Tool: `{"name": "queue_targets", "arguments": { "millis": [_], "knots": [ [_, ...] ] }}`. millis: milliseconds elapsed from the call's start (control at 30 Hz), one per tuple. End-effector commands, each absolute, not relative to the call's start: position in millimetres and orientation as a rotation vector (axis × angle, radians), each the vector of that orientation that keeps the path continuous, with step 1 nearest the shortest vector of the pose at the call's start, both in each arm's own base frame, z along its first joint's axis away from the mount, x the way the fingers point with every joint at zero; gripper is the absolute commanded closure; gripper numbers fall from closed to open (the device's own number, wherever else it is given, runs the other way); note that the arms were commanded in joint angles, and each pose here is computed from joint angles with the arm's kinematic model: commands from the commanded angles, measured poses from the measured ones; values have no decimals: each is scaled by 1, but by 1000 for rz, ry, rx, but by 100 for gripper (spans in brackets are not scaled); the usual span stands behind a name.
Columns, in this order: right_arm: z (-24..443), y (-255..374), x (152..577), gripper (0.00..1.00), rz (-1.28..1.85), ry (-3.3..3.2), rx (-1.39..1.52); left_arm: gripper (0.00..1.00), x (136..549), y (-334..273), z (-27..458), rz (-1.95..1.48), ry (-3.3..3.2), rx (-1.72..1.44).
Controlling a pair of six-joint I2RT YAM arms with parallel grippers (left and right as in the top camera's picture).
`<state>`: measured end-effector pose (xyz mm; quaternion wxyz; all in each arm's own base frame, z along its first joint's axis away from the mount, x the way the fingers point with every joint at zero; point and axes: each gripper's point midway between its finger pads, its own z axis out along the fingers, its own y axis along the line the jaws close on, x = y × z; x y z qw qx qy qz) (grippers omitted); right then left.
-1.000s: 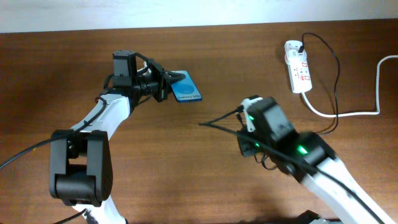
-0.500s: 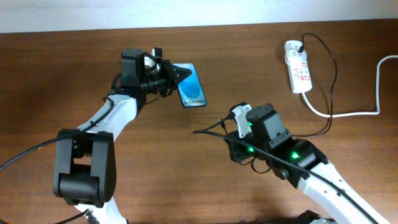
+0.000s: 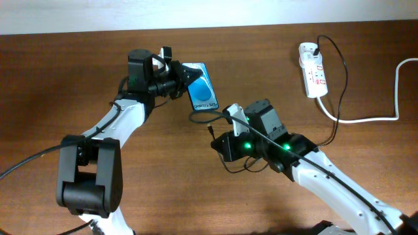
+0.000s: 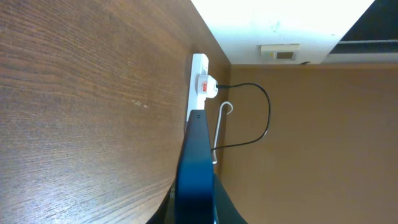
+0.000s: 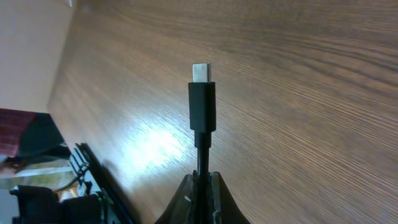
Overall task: Plug charger to phone and switch on socket
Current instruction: 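Bring the cable plug toward the phone's bottom port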
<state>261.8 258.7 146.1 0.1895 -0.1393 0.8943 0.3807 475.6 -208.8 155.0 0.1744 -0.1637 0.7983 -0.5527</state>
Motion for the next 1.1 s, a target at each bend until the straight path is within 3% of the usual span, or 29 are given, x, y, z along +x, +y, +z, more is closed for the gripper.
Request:
{"name": "queue_targets", "arguments": {
  "millis": [0,633,1067],
  "knots": [
    [149,267,263,96,1163,2510,-352,100,473,-211,173,-1605,2237,-470],
    [169,250,274,96,1433,2540,-62,100,463,-211,158,-1679,2326,-749],
    [194,260,269,96,1596,2548,16,100,464,-211,157,-1653,2325,-693]
  ]
}}
